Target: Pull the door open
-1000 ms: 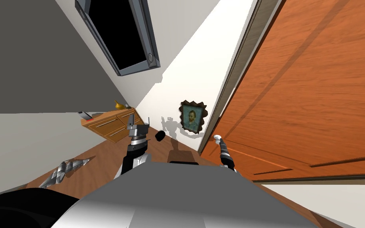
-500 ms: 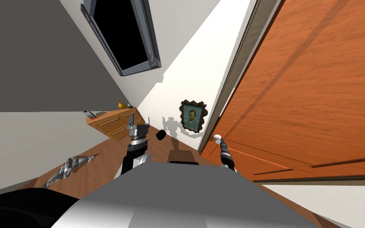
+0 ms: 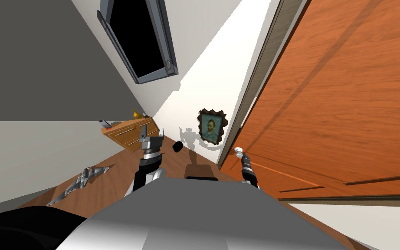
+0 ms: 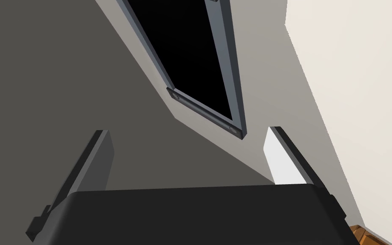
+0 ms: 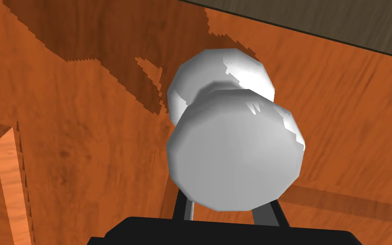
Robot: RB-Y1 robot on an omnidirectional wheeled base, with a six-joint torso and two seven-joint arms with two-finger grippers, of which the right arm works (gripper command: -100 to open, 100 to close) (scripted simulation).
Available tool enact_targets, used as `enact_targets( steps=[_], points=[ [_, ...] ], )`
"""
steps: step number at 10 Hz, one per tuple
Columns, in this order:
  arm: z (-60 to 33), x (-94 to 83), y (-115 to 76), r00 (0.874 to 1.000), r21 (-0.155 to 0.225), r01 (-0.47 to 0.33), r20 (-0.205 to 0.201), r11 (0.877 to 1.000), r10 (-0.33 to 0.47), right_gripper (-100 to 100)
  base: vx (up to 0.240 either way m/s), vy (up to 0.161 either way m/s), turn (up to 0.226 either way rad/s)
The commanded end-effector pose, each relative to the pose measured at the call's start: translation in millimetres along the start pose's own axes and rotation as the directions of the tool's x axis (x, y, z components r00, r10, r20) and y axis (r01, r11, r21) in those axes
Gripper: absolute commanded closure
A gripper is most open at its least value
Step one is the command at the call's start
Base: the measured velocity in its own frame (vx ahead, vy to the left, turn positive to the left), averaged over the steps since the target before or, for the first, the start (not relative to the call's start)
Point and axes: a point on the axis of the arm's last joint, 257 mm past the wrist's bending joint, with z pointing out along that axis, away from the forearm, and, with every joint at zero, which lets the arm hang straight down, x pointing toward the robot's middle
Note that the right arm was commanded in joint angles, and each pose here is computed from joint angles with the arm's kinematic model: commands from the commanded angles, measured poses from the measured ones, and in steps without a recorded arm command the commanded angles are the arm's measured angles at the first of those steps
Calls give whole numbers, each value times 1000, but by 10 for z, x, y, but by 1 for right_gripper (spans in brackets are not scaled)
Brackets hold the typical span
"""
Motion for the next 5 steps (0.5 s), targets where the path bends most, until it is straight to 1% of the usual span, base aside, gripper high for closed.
enact_targets(
  steps=[1,2,3,4,5],
  points=[
    [30,128,80,999,-21,-50,-15,999,50,100,-27,-13,34],
    [34,122,79,995,-20,-98,-12,995,98,100,-42,-10,46],
    [34,122,79,995,-20,-103,-12,994,103,100,-36,-4,24],
    [38,116,77,988,-20,-155,-9,988,155,100,-33,-5,45],
    [38,116,77,988,-20,-156,-9,987,156,100,-34,-7,24]
  ],
)
